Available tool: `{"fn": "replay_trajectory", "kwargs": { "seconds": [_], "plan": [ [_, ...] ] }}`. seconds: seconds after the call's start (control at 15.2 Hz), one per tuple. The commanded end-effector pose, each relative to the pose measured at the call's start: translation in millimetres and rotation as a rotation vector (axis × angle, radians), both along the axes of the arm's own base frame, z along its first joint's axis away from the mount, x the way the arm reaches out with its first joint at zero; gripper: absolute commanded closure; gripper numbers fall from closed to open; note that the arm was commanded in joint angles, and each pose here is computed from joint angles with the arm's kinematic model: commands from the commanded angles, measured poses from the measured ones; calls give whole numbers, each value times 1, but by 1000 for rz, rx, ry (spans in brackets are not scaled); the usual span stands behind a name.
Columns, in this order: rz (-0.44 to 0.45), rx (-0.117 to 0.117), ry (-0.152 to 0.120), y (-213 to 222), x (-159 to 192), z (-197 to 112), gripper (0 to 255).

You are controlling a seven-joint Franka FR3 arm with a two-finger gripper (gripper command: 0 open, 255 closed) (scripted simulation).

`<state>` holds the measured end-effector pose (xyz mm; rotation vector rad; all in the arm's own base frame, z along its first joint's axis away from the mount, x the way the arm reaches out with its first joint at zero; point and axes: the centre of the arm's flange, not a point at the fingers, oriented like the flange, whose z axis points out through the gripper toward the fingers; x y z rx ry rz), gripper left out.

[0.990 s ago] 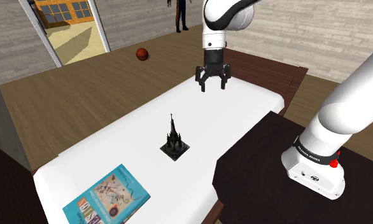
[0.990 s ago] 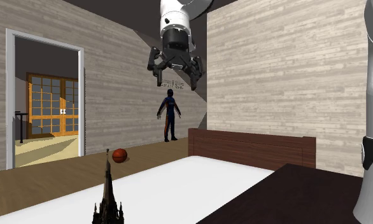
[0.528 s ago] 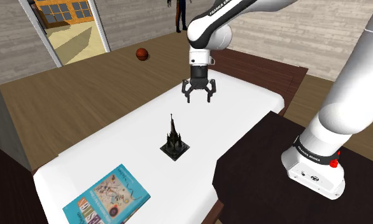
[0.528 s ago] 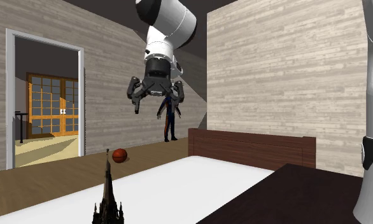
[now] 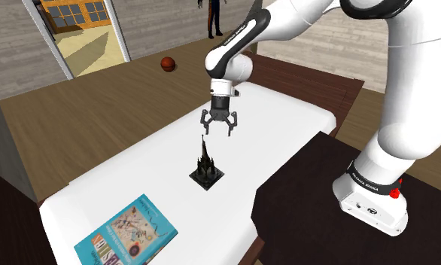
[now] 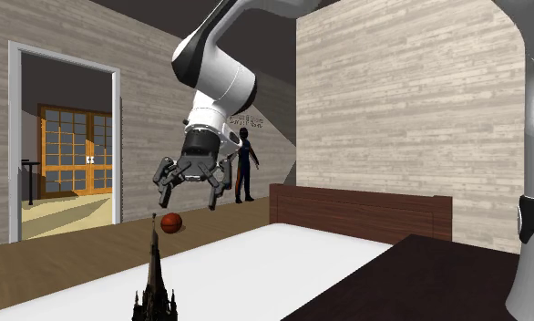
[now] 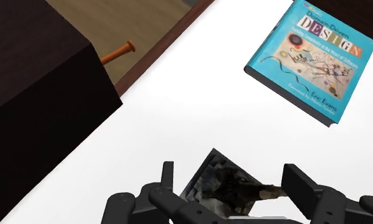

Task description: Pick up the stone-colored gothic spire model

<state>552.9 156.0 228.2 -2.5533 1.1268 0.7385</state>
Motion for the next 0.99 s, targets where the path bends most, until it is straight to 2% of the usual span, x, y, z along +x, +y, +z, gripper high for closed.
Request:
{"fn": "replay_trajectory", "kwargs": {
  "seconds": [0.0, 0.53, 0.92],
  "plan": [
    [-57, 13, 29, 3, 12, -25, 0],
    [-264, 61, 137, 15, 58, -117, 0],
    [-264, 61, 137, 15, 58, -149, 0]
  ]
}}
